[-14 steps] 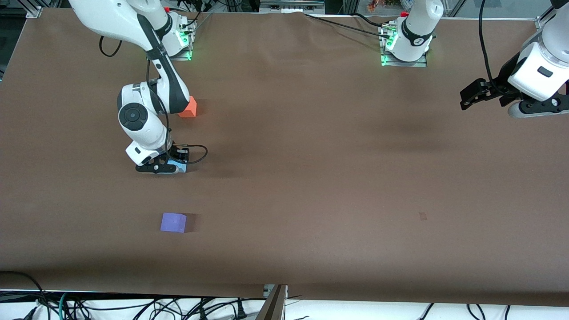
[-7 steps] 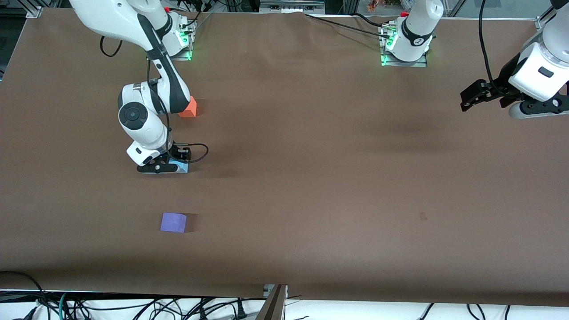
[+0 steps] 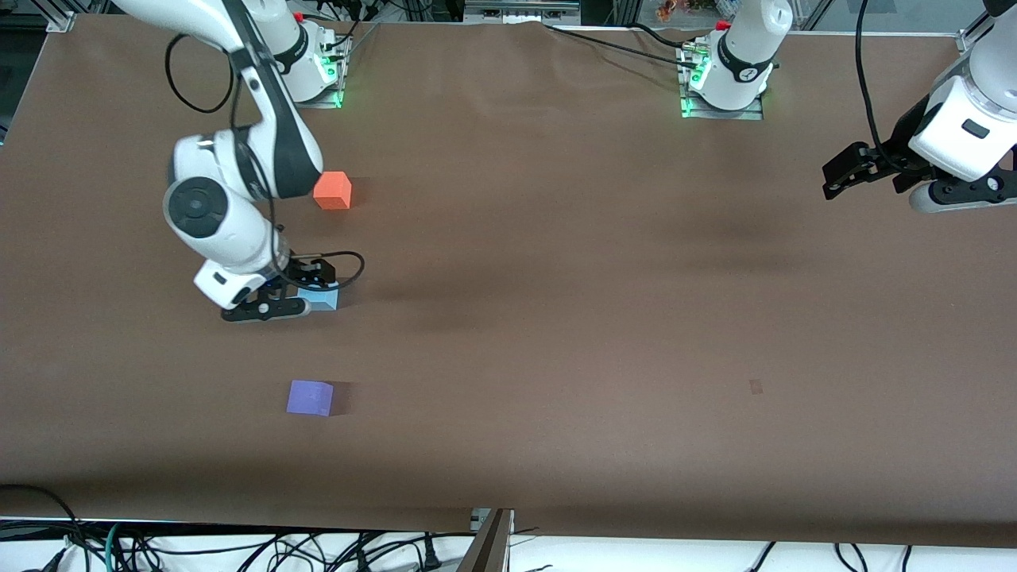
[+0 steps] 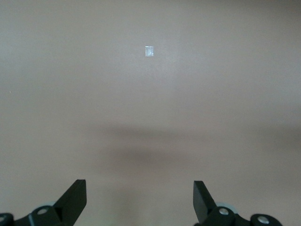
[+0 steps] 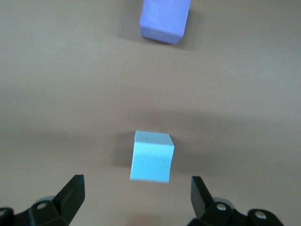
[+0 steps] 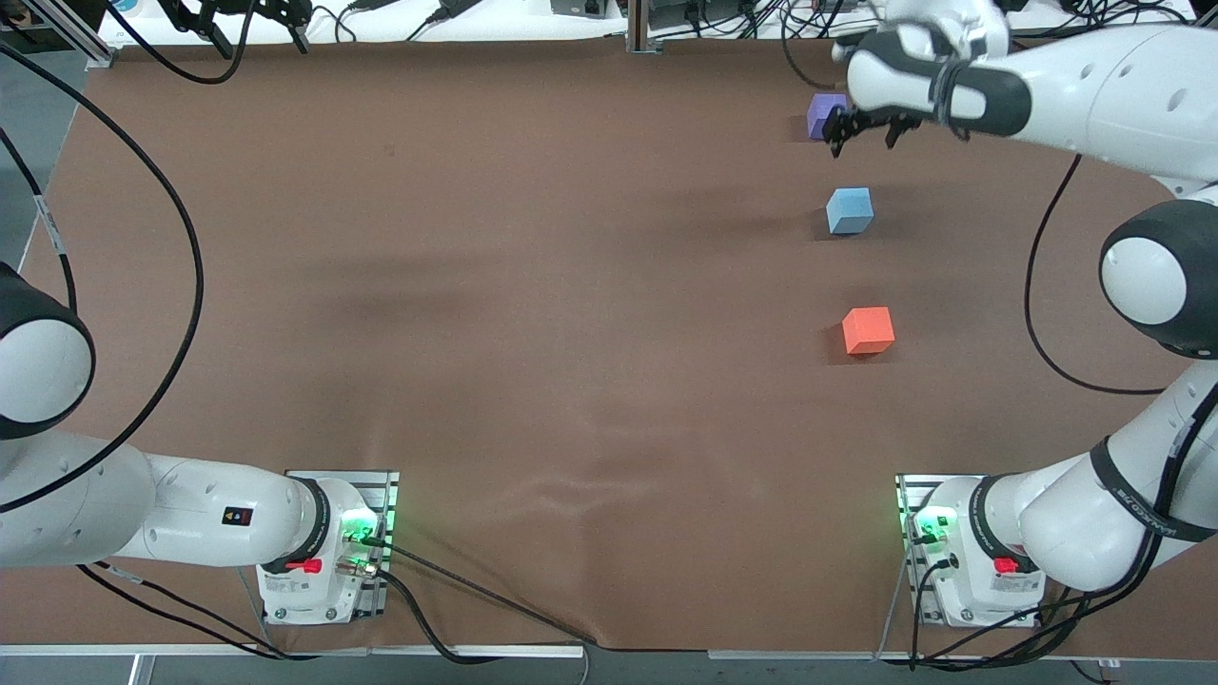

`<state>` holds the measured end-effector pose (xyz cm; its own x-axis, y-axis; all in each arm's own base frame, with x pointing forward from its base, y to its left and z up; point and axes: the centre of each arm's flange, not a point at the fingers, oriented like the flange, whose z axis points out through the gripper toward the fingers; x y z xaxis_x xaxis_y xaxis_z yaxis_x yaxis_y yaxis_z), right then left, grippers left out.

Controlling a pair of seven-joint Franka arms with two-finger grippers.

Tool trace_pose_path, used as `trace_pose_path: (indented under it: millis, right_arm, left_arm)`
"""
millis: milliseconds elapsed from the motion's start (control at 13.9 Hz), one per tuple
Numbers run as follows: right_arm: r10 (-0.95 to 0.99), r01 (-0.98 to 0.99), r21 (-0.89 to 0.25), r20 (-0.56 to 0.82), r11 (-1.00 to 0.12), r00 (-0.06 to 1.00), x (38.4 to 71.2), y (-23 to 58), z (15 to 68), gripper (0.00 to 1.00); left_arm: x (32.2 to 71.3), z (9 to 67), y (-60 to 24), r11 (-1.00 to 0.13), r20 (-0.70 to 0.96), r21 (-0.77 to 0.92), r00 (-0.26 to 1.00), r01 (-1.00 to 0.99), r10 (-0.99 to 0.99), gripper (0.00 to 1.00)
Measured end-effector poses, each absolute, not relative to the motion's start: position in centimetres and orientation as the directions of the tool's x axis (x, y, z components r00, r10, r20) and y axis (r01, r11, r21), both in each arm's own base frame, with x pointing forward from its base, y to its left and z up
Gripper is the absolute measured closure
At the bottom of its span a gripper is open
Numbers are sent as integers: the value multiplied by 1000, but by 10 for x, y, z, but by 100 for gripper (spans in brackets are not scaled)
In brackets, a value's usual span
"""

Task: Place blue block between orange and purple blocks

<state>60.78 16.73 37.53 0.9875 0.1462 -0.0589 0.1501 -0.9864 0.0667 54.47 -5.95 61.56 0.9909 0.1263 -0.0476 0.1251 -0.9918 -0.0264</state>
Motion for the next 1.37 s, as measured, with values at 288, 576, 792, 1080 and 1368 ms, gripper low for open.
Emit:
trace_pose_path:
  millis: [288,576,792,1080,1368]
  right_arm:
    - [171,180,68,-112,-981,979,619,162,448,0]
    - [146,160,76,-161,-984,976,623,127,502,0]
    - [112,120,63,-119,-991,987,624,101,540,0]
    - [109,111,28,-58,-993,992,602,76,591,0]
    - [30,30,19,-16,-999,999,572,14,630,0]
  left_arm:
    - [545,616,-60,-992,-48,-26,991,123,124,0]
    - [541,616,-85,-997,-47,-27,996,73,74,0]
    - [540,616,-92,-998,-45,-31,997,60,62,0]
    - [540,616,-89,-997,-45,-31,997,66,67,0]
    - [540,616,-88,-997,-44,-31,997,66,67,0]
